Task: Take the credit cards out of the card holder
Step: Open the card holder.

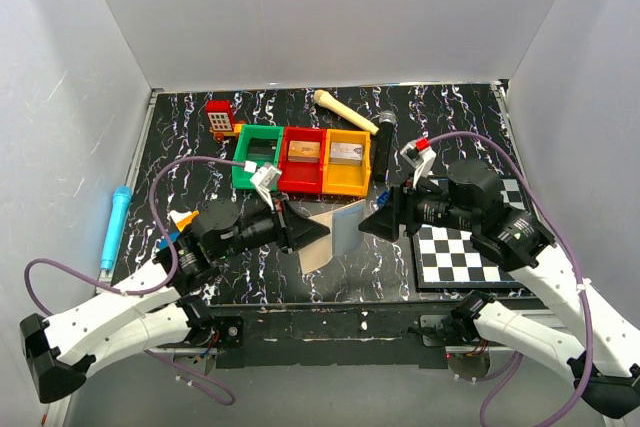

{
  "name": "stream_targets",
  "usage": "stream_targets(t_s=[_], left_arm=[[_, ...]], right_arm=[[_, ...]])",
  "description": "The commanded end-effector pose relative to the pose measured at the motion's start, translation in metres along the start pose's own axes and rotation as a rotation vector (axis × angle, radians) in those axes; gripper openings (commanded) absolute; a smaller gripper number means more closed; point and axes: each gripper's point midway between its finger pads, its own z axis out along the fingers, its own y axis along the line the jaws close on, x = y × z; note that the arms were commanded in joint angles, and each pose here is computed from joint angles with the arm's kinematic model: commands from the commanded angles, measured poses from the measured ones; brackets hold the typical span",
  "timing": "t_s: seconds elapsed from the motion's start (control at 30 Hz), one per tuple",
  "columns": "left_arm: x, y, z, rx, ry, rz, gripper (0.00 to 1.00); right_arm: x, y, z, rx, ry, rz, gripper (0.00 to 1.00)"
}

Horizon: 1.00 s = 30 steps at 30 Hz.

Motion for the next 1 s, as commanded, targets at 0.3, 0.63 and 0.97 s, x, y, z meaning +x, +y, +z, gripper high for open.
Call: stream_targets(t_s=[0.3, 0.63, 0.97], left_arm=[[-0.03, -0.089, -0.039, 0.426, -0.027, 0.175, 0.0], [-0.033, -0.105, -0.046, 0.524, 0.019, 0.186, 0.0], [-0.033, -0.109, -0.047, 0.549, 0.025, 0.188, 0.0]], right_arm=[[-0.023, 0.074, -0.043, -0.412, -0.158, -0.211, 0.7], [-0.029, 0.069, -0.056, -0.386, -0.219, -0.237, 0.72], [-0.029, 0.068, -0.059, -0.376, -0.223, -0.243, 0.7]])
